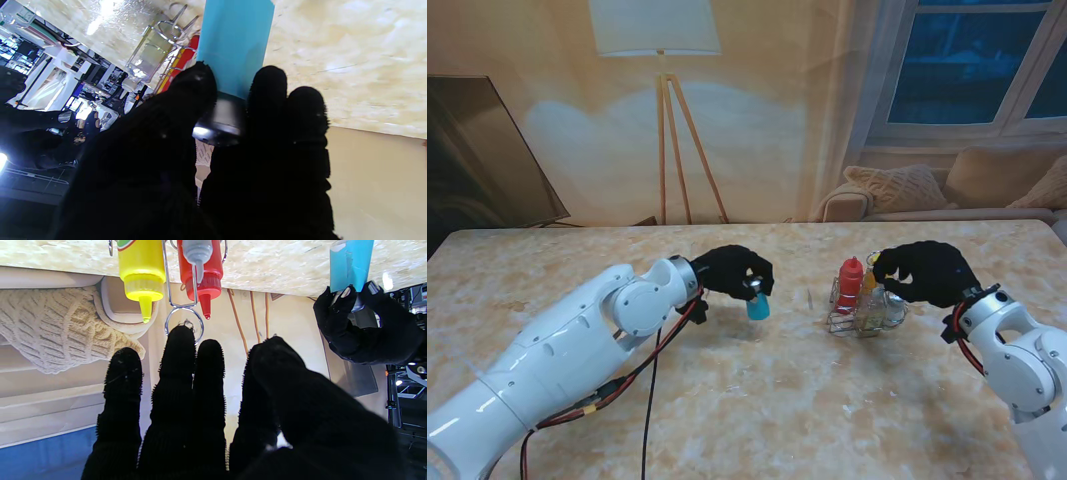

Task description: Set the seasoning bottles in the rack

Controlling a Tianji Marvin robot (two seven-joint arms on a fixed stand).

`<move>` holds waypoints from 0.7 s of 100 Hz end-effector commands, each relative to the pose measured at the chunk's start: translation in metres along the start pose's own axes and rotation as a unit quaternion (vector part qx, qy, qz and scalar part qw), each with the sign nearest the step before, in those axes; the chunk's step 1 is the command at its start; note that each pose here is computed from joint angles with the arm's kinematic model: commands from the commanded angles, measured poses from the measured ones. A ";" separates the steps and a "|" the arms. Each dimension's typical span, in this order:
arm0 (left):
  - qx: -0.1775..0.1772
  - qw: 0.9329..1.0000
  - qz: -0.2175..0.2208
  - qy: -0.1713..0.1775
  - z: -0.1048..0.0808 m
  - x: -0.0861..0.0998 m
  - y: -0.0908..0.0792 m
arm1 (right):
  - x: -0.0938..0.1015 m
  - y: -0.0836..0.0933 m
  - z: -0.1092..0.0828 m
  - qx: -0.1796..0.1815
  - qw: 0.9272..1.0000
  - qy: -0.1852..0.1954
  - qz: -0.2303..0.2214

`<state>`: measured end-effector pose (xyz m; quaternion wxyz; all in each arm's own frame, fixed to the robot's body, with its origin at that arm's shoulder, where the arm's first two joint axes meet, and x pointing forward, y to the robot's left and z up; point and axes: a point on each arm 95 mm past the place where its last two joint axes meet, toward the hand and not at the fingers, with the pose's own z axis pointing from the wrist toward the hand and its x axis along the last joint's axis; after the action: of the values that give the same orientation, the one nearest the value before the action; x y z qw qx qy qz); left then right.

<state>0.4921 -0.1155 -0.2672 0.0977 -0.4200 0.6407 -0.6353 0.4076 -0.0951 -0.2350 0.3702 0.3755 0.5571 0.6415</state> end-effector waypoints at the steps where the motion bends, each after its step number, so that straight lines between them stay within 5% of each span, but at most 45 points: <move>1: 0.006 1.000 -0.002 0.021 0.012 0.021 -0.010 | 0.000 -0.009 -0.005 0.013 1.000 -0.004 0.003; 70: 0.009 0.998 0.000 0.066 0.058 0.084 -0.004 | -0.007 -0.013 -0.016 0.003 1.000 -0.023 -0.005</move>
<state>0.4824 -0.1998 -0.2424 0.0681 -0.3820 0.6384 -0.6647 0.4003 -0.1102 -0.2431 0.3903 0.3808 0.5479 0.6344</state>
